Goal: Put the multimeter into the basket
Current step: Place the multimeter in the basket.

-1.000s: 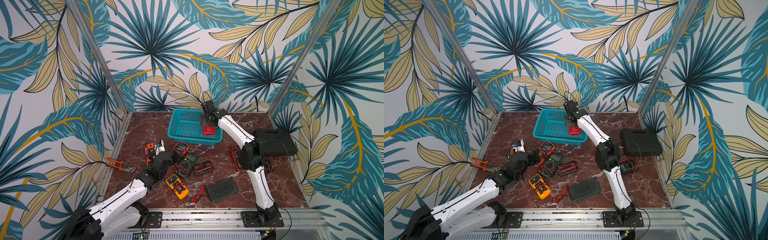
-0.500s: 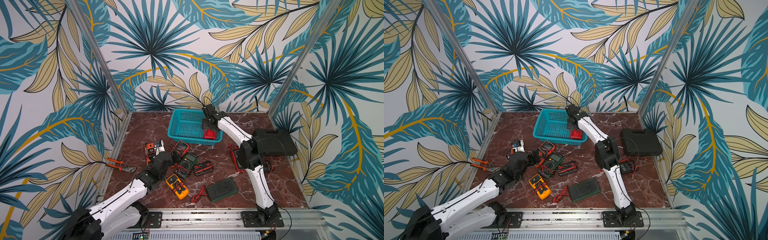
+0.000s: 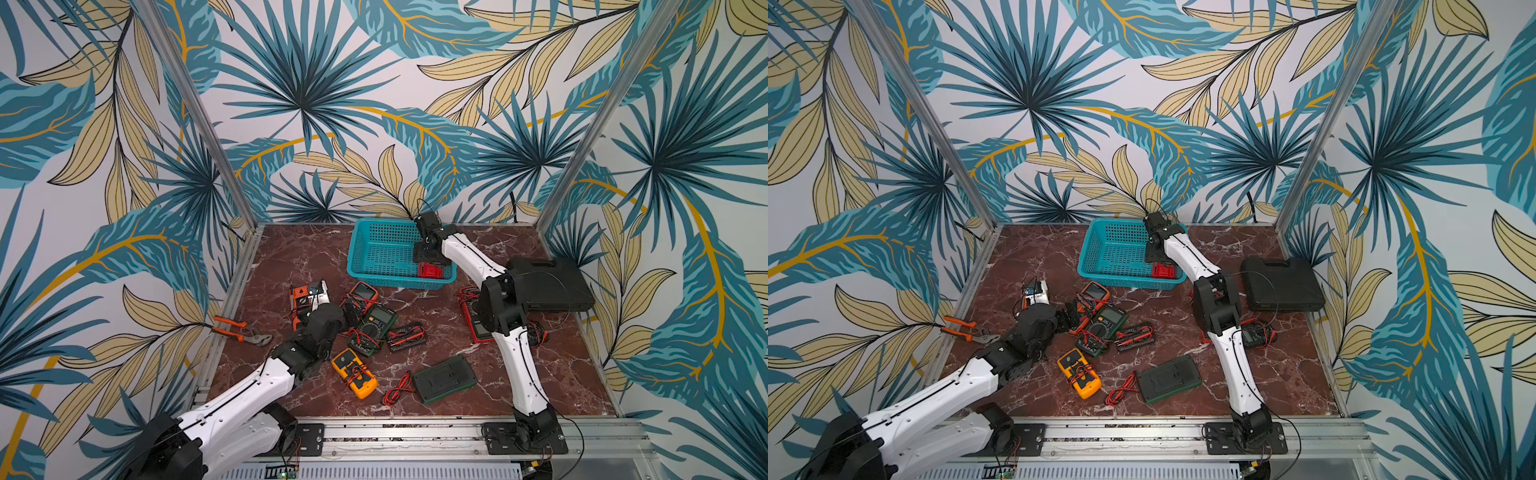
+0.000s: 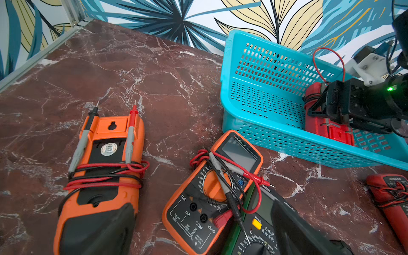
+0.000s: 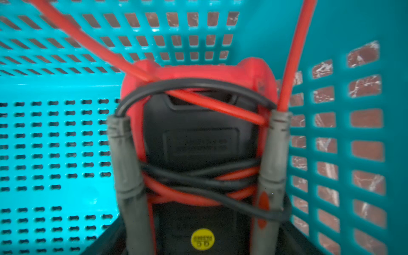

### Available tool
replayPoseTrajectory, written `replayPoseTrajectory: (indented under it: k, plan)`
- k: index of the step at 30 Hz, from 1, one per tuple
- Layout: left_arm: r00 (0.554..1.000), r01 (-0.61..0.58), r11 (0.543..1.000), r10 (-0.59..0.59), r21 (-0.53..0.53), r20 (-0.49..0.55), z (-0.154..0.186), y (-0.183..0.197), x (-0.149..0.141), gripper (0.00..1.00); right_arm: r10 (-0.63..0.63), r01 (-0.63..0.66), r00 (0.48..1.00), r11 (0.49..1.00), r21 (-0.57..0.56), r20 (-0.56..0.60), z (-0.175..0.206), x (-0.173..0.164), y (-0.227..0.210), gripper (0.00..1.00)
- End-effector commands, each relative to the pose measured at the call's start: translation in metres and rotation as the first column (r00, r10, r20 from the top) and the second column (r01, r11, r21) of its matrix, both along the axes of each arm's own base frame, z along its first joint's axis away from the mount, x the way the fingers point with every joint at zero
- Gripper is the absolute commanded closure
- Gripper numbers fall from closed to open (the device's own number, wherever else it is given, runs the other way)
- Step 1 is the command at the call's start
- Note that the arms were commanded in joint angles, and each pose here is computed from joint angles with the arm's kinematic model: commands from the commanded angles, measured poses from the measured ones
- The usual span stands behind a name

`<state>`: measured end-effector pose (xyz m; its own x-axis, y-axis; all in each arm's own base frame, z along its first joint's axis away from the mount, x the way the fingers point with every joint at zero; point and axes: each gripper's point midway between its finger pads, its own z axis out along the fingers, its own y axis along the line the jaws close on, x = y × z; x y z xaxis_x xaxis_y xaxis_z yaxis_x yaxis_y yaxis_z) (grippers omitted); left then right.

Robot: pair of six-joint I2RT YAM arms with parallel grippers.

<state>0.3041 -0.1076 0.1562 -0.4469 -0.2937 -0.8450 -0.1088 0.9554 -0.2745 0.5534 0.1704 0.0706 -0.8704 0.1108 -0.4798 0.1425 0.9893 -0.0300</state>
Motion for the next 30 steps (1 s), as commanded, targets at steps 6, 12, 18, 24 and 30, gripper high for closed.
replayPoseTrajectory:
  k: [6, 12, 18, 24, 30]
  plan:
    - [1.000, -0.018, 1.000, 0.018, 0.010, -0.016, -0.010, 0.005, -0.002, 0.00, 0.097, -0.096, 0.995, 0.995, 0.011, -0.008, 0.020, -0.007, 0.006, 0.00]
    - [1.000, -0.027, 0.999, 0.027, 0.018, -0.015, -0.007, 0.007, -0.002, 0.00, 0.138, -0.141, 0.989, 0.989, 0.052, 0.062, 0.068, -0.011, 0.012, 0.00]
    - [0.995, -0.091, 0.993, 0.093, 0.070, -0.036, -0.001, 0.022, -0.005, 0.00, 0.194, -0.206, 0.973, 0.975, 0.082, 0.126, 0.120, -0.032, 0.016, 0.00]
    - [0.969, -0.191, 0.969, 0.212, 0.157, -0.129, -0.004, 0.062, -0.009, 0.00, 0.191, -0.209, 0.966, 0.974, 0.092, 0.176, 0.143, -0.068, 0.006, 0.00]
    - [0.937, -0.258, 0.957, 0.281, 0.132, -0.209, -0.010, 0.103, -0.004, 0.00, 0.154, -0.180, 0.965, 0.977, 0.110, 0.212, 0.141, -0.113, -0.014, 0.00]
